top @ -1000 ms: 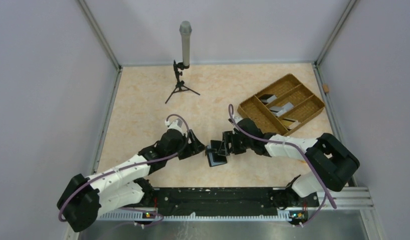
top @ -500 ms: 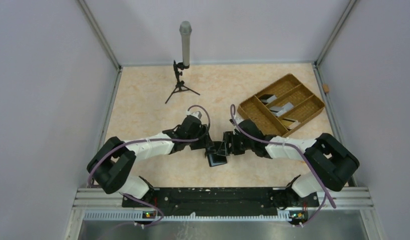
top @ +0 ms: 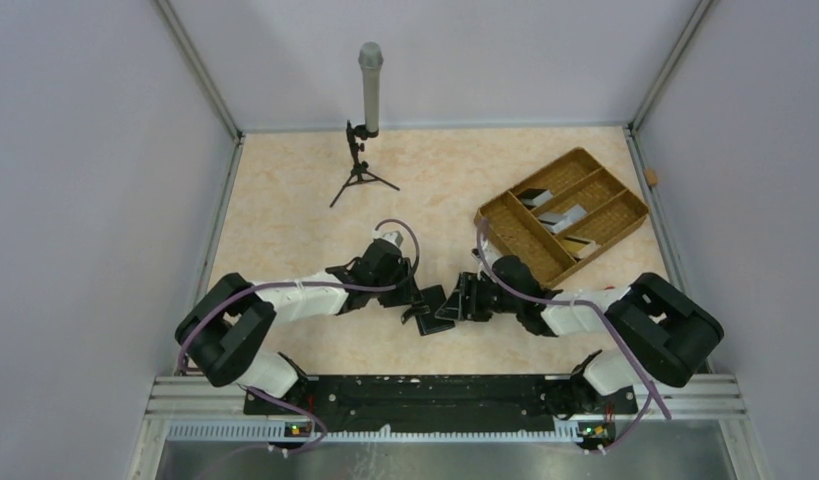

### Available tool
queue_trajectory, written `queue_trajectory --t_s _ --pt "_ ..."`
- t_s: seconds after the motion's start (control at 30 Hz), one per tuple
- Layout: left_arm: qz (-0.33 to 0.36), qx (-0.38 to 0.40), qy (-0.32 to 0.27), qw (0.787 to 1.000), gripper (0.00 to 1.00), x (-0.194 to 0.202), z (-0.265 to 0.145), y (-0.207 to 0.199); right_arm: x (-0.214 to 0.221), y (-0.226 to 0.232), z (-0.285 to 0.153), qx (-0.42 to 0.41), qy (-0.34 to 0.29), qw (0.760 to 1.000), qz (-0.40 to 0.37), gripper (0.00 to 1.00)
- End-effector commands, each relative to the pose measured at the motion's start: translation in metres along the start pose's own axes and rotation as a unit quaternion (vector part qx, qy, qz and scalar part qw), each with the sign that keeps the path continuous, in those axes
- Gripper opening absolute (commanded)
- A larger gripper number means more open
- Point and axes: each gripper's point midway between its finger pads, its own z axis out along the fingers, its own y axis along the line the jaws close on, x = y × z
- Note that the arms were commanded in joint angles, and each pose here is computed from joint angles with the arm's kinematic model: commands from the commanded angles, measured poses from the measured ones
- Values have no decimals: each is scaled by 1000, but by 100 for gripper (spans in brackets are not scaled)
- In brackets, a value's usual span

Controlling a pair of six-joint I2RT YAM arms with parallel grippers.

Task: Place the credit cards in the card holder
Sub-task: Close the card holder at the center of the board.

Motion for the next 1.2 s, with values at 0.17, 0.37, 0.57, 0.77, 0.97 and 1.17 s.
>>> queue_trajectory --t_s 0.17,0.37,0.57,0.77,0.97,1.17 --pt "-27 -63 16 998 22 31 7 44 19 0 7 -21 9 999 47 54" --pt "-54 -40 10 998 19 39 8 45 10 2 12 -32 -20 997 62 43" --pt "-48 -47 -19 998 31 24 -5 42 -12 21 13 -48 -42 998 30 1" --pt "-24 -78 -119 990 68 -42 -63 15 -47 33 -5 5 -78 996 -54 0" --pt "-19 9 -186 982 75 -105 -112 -62 -84 47 -23 88 -124 974 -165 0" --pt "-42 68 -173 982 80 -119 -102 -101 -111 70 -35 148 -177 944 -236 0"
